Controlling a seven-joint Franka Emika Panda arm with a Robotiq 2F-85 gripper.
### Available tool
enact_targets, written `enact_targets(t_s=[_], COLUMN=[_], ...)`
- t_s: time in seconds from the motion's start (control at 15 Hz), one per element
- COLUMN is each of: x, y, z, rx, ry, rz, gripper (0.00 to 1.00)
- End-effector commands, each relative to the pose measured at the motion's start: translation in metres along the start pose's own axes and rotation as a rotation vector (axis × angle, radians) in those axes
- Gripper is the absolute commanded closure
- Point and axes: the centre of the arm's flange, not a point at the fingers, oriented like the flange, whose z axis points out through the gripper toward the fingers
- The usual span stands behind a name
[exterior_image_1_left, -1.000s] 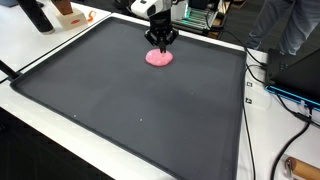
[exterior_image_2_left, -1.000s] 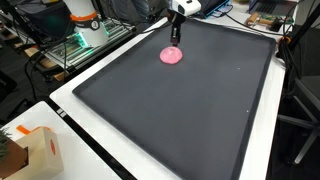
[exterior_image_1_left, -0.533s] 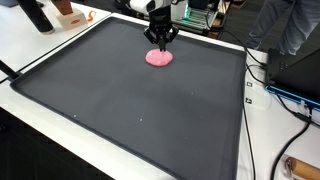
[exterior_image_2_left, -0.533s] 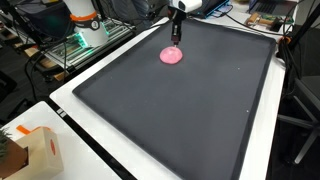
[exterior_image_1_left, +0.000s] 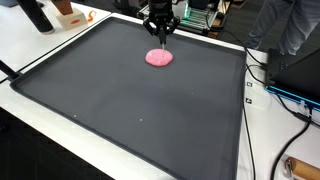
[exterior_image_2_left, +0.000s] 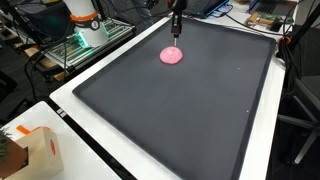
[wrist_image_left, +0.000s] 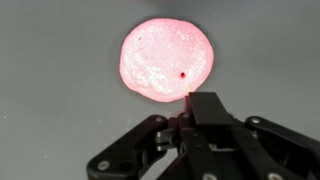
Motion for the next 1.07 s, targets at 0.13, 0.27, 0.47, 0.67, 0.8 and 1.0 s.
enact_targets(t_s=[0.13,0.27,0.47,0.67,0.8,1.0], x=[-0.006,-0.007,-0.007,-0.009,-0.010,-0.011], y=[-0.005,-0.007,-0.011,-0.015,-0.018,-0.022], z=[-0.045,-0.061,-0.085,-0.108,-0.121,-0.135], rx=[-0.020,-0.025,-0.040,-0.052,-0.054,-0.061], ry=[-0.010,-0.006,-0.008,-0.010,-0.013,-0.015], rz=[0.011,0.011,0.011,0.017,0.019,0.023], gripper=[0.97,0.97,0.97,0.97,0.97,0.97])
